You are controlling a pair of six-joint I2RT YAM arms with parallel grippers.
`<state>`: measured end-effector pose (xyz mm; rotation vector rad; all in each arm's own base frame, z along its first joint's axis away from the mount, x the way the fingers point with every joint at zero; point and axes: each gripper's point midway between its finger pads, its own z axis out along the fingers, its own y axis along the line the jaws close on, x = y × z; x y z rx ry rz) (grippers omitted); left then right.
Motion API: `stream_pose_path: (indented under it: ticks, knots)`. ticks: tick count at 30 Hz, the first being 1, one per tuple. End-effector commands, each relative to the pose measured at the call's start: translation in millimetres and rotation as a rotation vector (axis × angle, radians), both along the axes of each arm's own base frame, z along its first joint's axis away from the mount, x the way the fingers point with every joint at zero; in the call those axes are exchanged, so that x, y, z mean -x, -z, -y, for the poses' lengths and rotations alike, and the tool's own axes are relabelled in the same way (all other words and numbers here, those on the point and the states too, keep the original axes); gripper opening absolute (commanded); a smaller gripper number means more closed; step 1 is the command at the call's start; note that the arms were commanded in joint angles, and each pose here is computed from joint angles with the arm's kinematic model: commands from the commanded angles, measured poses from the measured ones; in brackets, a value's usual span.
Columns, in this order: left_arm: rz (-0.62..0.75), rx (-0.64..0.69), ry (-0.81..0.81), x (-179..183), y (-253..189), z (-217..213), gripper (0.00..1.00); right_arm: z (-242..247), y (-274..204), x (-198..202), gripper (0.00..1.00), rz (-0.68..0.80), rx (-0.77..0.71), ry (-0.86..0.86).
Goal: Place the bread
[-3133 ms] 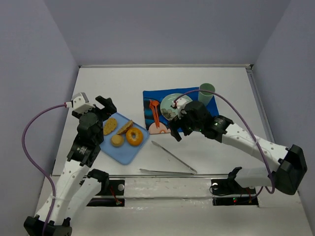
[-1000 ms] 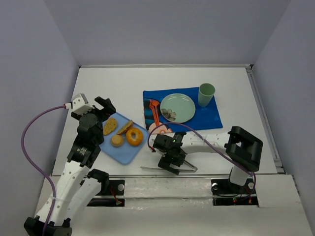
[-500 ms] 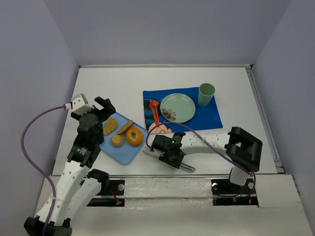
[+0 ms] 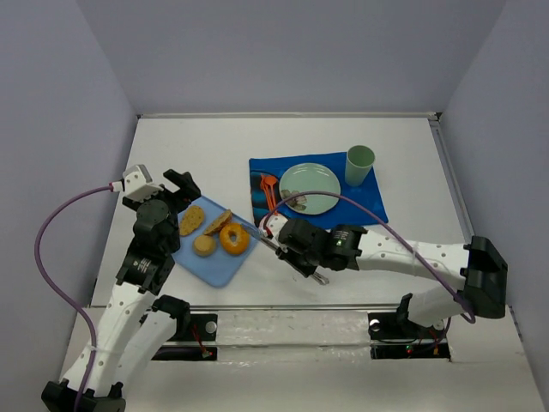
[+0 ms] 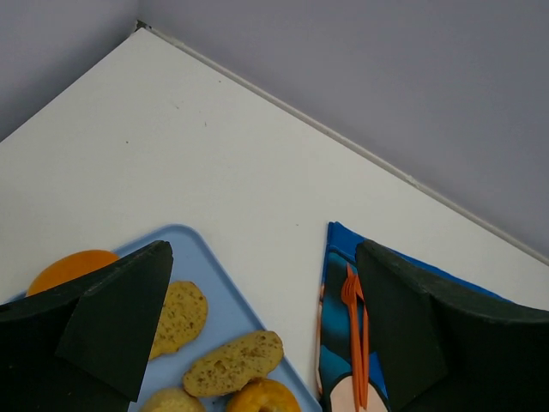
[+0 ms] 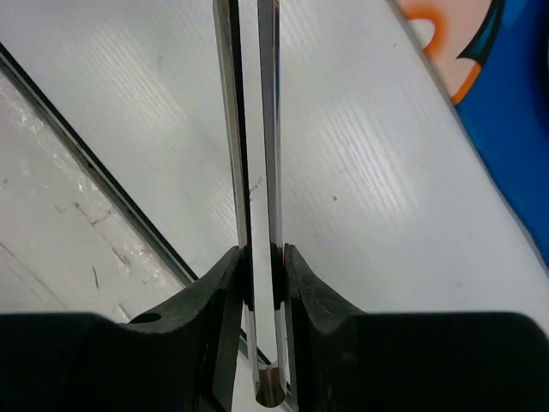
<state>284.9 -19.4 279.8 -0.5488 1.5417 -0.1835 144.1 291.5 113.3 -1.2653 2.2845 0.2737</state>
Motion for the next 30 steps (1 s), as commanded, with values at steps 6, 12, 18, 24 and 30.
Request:
stream_pose_path:
  ticks: [6,12,18,24,30]
  knots:
    - [0.055,0.034,-0.017,0.0,-10.1,-2.5,0.99,-43.4,-69.8,-33.6,0.21,0.085,-0.329,0.148]
    - [0.061,0.035,-0.008,1.5,-12.1,-1.6,0.99,-44.9,-66.8,-41.6,0.27,-0.082,-0.386,0.170]
    - [0.070,0.039,-0.017,5.6,-13.9,-4.5,0.99,-42.6,-76.8,-53.7,0.41,-0.020,-0.374,0.192]
    - [0.072,0.040,-0.031,6.2,-13.6,-7.0,0.99,-43.7,-86.3,-62.9,0.55,0.024,-0.378,0.204]
    - [0.069,0.039,-0.031,6.0,-12.9,-6.9,0.99,-45.3,-87.6,-63.1,0.52,0.025,-0.376,0.193]
